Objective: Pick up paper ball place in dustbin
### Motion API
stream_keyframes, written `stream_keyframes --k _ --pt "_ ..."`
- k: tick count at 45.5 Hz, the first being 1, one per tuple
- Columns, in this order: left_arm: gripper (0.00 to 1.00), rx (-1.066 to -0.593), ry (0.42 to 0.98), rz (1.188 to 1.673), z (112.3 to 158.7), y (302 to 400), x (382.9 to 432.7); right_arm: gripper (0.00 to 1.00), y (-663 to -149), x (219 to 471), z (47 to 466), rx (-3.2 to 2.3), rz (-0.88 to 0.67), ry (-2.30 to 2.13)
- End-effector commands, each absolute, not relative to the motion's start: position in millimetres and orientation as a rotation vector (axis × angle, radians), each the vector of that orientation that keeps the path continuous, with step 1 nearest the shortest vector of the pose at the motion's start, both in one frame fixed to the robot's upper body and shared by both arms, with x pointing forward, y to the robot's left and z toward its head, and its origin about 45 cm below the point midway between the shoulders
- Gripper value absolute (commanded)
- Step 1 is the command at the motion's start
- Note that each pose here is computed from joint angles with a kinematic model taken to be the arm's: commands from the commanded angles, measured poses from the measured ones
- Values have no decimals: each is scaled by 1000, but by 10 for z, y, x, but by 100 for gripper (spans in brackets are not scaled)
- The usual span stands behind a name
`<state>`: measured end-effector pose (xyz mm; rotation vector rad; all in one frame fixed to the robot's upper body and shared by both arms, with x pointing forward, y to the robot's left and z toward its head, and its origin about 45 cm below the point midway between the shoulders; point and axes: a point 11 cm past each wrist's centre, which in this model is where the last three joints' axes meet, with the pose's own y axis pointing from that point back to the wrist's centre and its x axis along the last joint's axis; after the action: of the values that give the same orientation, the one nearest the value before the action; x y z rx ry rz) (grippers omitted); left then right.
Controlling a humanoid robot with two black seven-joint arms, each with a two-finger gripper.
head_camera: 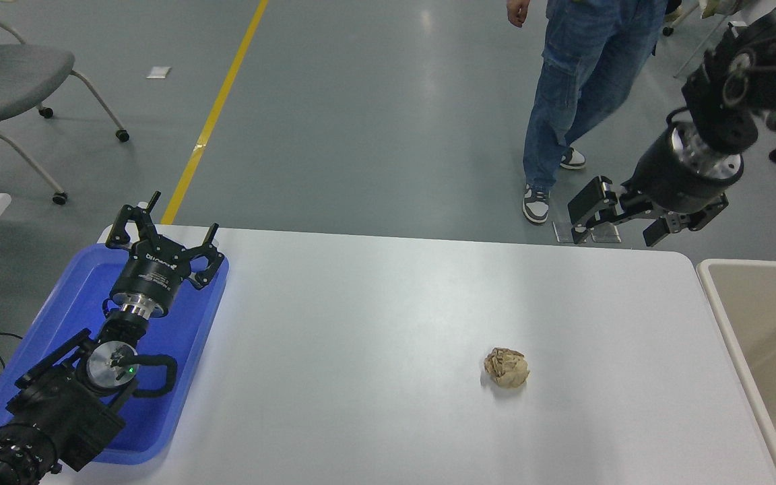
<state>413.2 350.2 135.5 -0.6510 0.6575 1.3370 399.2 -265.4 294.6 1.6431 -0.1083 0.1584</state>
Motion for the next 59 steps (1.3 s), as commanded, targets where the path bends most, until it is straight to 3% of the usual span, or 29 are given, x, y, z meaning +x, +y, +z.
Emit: stream_keyframes --k 1,13,25,59 --pt "100 -651 658 1337 1355 3502 4131 100 -2507 3987 2340 1677 144 -95" --pt "100 -651 658 1337 1355 3502 4131 100 -2426 3951 1835 1700 105 -88" --pt "100 -651 658 1337 1355 3502 4131 100 -2308 3755 1324 1766 24 -81" --pt "100 -651 658 1337 1355 3502 4131 100 -2402 3661 898 1811 -42 -205"
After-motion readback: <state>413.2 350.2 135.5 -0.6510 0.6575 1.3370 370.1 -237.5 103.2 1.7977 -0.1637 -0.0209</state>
